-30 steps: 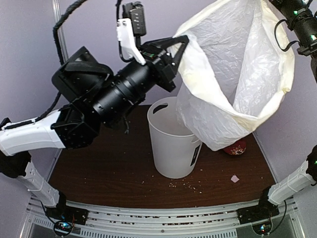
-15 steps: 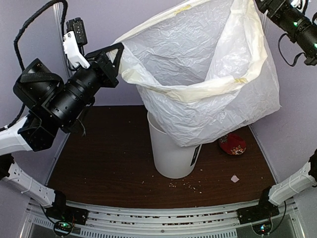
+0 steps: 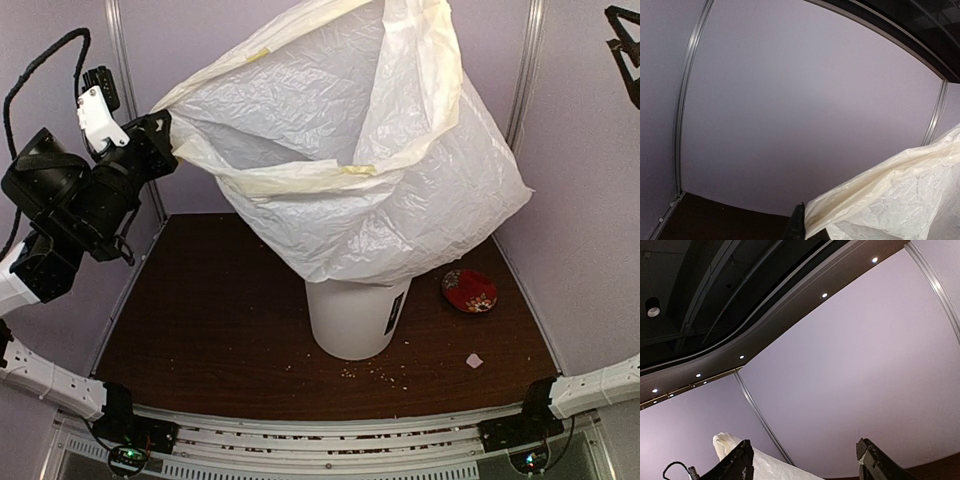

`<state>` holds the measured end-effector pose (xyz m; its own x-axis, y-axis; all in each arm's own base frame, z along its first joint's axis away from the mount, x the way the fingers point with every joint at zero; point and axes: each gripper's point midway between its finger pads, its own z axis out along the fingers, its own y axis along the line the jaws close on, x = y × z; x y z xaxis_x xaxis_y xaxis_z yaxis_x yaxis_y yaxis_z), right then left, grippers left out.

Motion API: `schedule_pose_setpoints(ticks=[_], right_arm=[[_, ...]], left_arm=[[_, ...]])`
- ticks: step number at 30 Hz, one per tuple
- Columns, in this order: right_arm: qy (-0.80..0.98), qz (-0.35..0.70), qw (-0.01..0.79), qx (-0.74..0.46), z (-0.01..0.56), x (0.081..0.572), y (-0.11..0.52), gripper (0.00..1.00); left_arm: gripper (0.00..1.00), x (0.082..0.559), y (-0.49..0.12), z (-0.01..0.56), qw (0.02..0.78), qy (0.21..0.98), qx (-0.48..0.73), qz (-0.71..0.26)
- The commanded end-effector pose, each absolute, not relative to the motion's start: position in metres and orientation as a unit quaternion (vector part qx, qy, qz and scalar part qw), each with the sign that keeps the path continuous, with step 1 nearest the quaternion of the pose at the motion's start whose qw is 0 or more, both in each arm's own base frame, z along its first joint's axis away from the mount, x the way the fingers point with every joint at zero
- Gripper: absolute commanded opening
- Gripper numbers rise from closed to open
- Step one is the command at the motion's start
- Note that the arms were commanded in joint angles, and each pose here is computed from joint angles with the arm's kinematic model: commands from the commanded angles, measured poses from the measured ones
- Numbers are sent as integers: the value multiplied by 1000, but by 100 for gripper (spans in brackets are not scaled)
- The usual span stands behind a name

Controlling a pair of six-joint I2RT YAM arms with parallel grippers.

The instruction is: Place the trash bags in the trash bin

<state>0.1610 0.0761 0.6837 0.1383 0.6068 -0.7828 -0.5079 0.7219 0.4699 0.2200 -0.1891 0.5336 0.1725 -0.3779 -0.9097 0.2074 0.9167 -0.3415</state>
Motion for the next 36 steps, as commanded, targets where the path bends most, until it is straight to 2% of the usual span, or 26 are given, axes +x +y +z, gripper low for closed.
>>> schedule_pose_setpoints(ticks=[1, 3, 5, 10, 13, 18, 28, 36], right_arm=[[622, 343, 699, 87, 641, 185, 85, 69], [664, 281, 670, 178, 599, 195, 55, 63], [691, 245, 644, 219, 566, 195, 40, 59], [753, 294, 557, 191, 502, 191, 75, 57], [763, 325, 529, 181, 483, 184, 84, 57], [798, 303, 501, 144, 460, 187, 102, 57], [870, 198, 451, 36, 428, 203, 135, 66], [897, 186, 401, -29, 402, 205, 158, 73]], left_arm=[[0, 228, -187, 526, 761, 623, -69, -169], [0, 230, -184, 526, 762, 622, -69, -167], [0, 233, -182, 526, 760, 624, -71, -165], [0, 237, -189, 529, 757, 631, -58, -158], [0, 238, -191, 529, 757, 632, -55, -156], [0, 238, -188, 530, 758, 631, -62, -157], [0, 239, -179, 535, 759, 631, -72, -147], [0, 250, -173, 532, 761, 633, -74, -123]])
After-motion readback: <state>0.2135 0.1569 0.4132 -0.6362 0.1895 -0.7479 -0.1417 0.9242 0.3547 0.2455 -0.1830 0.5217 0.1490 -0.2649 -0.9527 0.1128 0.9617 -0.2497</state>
